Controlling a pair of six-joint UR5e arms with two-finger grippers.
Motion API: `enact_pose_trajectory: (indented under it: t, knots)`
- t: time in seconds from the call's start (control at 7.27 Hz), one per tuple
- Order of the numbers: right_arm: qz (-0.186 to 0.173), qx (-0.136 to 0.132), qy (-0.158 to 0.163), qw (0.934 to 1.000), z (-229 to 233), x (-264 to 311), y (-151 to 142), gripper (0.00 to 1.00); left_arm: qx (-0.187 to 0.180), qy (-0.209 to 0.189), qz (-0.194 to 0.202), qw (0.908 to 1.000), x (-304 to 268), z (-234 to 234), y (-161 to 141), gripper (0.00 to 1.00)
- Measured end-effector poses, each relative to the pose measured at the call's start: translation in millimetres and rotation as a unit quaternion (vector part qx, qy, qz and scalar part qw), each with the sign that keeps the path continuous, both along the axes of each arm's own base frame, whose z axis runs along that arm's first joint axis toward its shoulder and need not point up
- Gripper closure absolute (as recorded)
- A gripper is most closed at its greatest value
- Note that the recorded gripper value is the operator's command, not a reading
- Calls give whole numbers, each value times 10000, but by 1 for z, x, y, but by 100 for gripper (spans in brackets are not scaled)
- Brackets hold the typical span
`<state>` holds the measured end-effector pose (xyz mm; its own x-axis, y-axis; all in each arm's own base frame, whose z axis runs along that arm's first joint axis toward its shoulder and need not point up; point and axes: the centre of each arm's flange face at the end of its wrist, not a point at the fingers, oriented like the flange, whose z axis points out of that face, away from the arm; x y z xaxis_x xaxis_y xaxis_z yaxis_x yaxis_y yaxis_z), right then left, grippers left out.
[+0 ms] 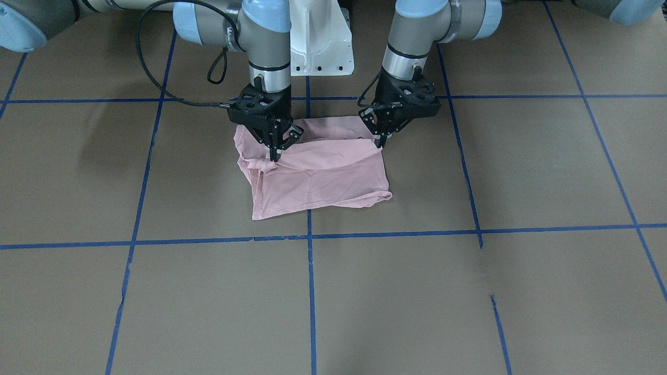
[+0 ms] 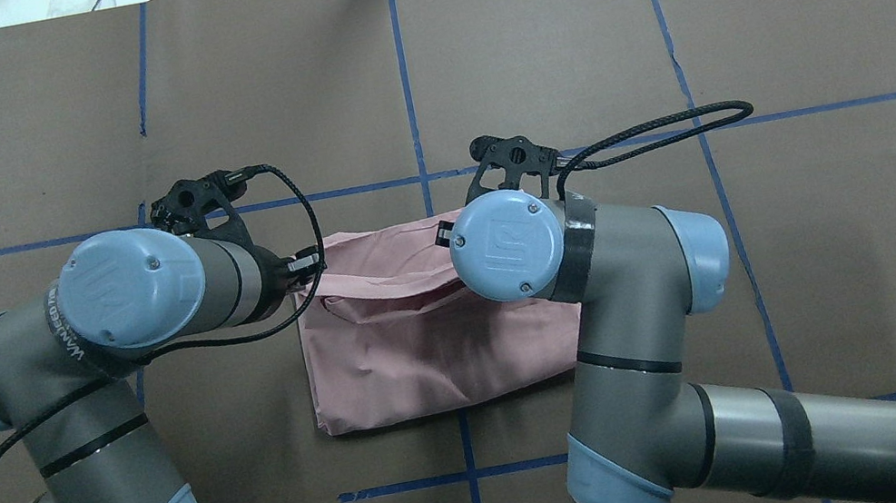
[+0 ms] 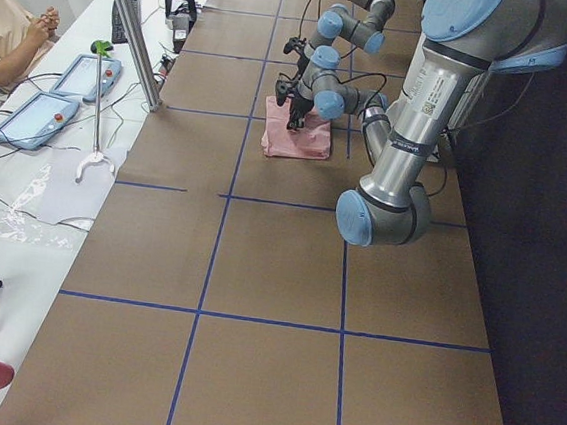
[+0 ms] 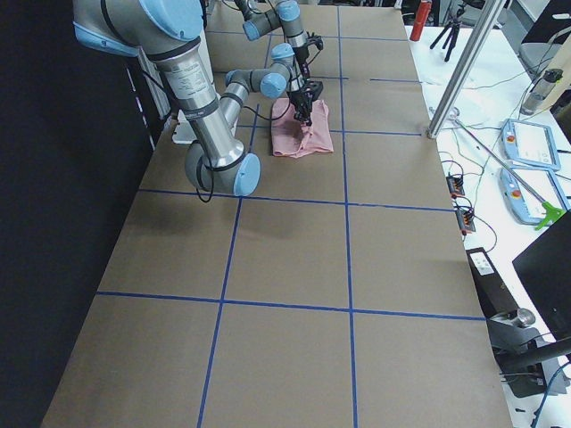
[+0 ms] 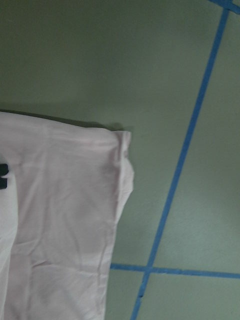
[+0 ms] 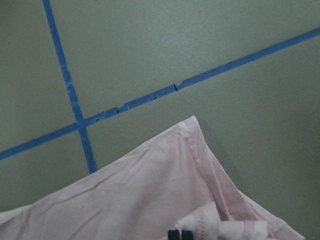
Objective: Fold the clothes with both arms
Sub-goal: 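Release the folded edge and raise both grippers away from the shirt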
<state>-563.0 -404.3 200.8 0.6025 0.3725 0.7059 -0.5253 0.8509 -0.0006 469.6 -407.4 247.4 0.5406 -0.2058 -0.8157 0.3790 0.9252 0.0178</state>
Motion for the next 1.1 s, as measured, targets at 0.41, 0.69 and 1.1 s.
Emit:
enact_pose_trajectory:
  t: [0.41, 0.69, 1.1]
  knots:
    - [-353, 276, 411, 9982, 29, -21, -75, 0, 701, -484, 166, 9962, -3, 44, -78, 0]
    - [-1113, 232, 278, 9931, 22, -1, -112, 0, 1197, -640, 813, 9874, -38, 51, -113, 0]
    - [-1407, 339, 52, 9895, 1, 15, -112, 0, 1384, -550, 1073, 9830, -55, 44, -114, 0]
